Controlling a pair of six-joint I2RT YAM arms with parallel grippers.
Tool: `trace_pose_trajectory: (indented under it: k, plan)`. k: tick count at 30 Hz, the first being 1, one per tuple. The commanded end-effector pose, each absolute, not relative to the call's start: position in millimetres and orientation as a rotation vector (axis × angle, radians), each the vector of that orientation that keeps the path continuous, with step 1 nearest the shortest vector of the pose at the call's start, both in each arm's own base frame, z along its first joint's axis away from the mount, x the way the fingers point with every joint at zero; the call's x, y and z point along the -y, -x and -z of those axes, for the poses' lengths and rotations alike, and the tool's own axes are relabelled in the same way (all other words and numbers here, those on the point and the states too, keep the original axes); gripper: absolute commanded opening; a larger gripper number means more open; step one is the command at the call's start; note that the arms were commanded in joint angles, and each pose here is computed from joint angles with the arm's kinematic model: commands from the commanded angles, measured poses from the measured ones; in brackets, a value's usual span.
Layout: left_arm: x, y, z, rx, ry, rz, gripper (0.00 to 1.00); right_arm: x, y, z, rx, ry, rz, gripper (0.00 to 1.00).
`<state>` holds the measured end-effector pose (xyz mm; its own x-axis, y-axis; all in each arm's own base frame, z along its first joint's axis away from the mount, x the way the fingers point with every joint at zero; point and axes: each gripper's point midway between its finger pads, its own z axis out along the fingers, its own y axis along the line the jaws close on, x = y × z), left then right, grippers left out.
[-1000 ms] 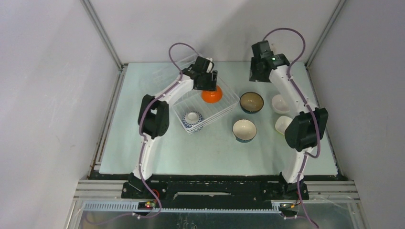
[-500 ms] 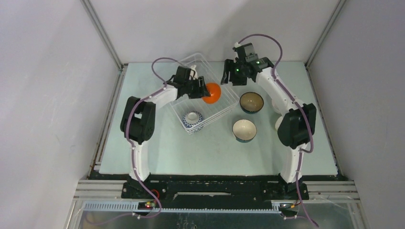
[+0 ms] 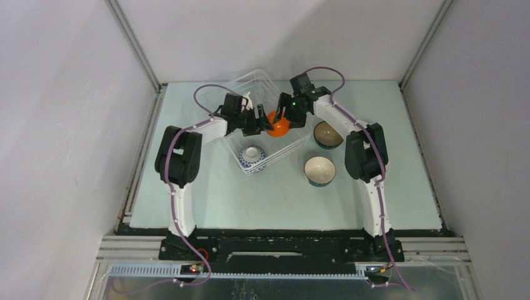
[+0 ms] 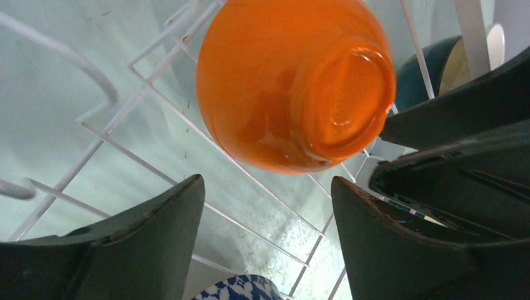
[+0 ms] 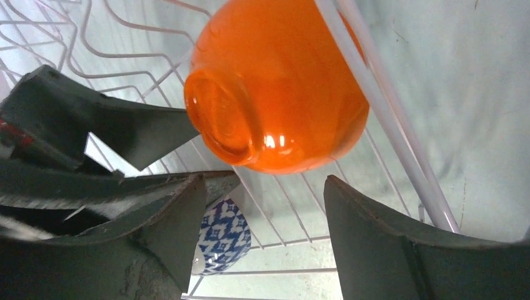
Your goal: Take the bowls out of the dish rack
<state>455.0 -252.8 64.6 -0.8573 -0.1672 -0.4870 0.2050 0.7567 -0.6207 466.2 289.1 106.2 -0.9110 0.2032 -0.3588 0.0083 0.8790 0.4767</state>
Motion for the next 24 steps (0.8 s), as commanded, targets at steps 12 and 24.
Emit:
trace_pose_trajectory:
  k: [12,24]
  plan:
    - [272,-487,-118,-2.255,0.096,0.792,1.0,-245,-453,-235,-2.248,-0.31,-0.657,0.8]
    - [285,-506,-109,-2.306,0.126,0.659,1.0,-250,-450,-224,-2.254,-0.292,-0.689,0.84]
